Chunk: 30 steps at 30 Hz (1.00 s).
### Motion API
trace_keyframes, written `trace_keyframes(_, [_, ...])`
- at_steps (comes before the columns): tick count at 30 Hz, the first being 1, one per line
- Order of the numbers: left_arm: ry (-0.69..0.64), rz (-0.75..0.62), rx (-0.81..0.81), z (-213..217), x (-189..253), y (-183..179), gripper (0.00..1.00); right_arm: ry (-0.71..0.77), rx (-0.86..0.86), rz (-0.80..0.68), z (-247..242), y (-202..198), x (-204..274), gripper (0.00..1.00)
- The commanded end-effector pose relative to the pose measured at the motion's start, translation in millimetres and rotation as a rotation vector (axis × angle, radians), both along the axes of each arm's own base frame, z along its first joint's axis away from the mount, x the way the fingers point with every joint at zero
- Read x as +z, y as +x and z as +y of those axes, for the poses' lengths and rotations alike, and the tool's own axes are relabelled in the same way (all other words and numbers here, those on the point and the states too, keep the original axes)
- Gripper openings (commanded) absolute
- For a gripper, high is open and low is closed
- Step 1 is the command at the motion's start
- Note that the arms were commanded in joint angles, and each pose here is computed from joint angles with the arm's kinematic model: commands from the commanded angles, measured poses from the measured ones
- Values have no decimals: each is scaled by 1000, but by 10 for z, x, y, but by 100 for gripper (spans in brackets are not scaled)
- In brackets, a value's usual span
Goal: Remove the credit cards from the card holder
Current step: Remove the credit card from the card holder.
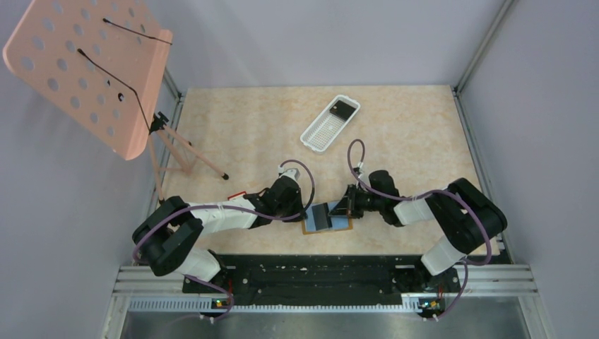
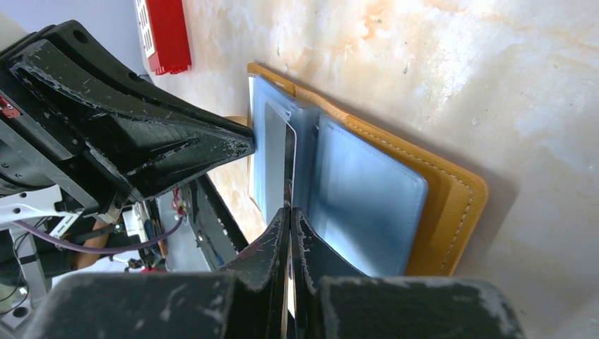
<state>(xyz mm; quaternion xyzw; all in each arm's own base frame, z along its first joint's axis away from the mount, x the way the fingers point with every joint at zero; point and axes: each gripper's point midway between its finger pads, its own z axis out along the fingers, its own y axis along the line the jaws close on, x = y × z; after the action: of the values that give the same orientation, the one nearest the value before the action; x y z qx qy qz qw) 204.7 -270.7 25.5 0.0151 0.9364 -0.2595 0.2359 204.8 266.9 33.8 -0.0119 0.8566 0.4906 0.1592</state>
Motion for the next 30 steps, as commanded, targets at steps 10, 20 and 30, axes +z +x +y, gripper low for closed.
trace_keyframes(10, [108, 43, -8, 222, -234, -130, 0, -84, -100, -81, -270, 199, 120, 0])
trace_keyframes(20, [96, 42, -14, 184, -210, -120, 0, -9, -60, -116, -216, 176, 302, 0])
trace_keyframes(30, [96, 40, -15, 153, -186, -89, 0, 13, -21, -72, -125, 89, 171, 10])
